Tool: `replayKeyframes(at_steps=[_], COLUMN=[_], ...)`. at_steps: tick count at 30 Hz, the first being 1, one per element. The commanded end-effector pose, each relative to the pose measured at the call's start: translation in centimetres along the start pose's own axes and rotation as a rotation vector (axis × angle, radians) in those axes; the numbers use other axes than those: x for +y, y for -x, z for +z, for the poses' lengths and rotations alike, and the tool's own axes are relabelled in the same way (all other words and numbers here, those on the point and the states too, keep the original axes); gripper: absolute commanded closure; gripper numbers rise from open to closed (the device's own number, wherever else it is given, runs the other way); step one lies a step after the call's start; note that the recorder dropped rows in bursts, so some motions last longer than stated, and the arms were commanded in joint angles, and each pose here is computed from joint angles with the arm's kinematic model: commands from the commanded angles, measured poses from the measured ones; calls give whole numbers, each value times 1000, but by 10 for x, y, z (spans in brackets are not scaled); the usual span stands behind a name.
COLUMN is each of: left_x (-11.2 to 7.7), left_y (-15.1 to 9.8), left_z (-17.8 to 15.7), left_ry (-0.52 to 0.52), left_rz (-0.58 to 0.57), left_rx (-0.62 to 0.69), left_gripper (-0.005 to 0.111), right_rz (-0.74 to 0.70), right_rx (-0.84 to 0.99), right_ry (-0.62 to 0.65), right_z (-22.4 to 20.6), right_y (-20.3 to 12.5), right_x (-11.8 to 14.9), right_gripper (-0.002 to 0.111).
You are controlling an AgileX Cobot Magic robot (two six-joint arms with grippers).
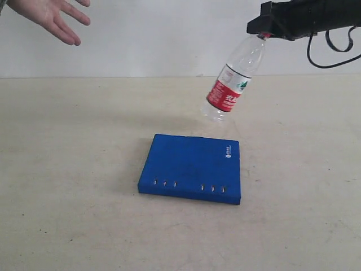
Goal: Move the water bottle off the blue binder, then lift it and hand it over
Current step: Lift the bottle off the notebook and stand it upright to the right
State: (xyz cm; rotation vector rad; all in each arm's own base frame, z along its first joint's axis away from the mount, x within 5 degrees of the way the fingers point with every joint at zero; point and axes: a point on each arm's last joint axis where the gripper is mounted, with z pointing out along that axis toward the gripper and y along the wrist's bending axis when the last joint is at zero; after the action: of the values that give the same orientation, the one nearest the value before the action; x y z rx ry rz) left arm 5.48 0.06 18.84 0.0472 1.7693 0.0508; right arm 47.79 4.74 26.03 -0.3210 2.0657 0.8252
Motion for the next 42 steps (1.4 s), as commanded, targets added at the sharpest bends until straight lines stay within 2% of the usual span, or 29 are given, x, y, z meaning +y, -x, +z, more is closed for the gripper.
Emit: replayKeyframes(at_steps=[1, 10, 15, 28, 31, 34, 35, 42], left_x=[0, 0, 0, 0, 0, 0, 0, 0], left_y=[-1, -1, -1, -1, -1, -1, -1, -1], left_z=[0, 0, 0, 0, 0, 0, 0, 0], left_ry=[-4, -4, -4, -4, -4, -4, -4, -4], left_rz=[0, 0, 0, 0, 0, 0, 0, 0], left_rx=[-2, -2, -2, -2, -2, -2, -2, -2], left_gripper=[102, 102, 102, 102, 102, 102, 102, 102], right_rz=[-165, -425, -489, -481, -470, -470, -470, -465], right_rx=[-28, 58, 15, 50, 70, 81, 81, 72], right_ry=[-77, -301, -420, -417, -411, -408, -408, -410], right_z=[-27, -42, -46, -37, -31, -29, -29, -30], right_y=[23, 28, 35, 26, 20, 17, 17, 19], right_x=[16, 6, -3, -12, -17, -20, -20, -19], right_gripper=[108, 108, 108, 107, 92, 69, 65, 62])
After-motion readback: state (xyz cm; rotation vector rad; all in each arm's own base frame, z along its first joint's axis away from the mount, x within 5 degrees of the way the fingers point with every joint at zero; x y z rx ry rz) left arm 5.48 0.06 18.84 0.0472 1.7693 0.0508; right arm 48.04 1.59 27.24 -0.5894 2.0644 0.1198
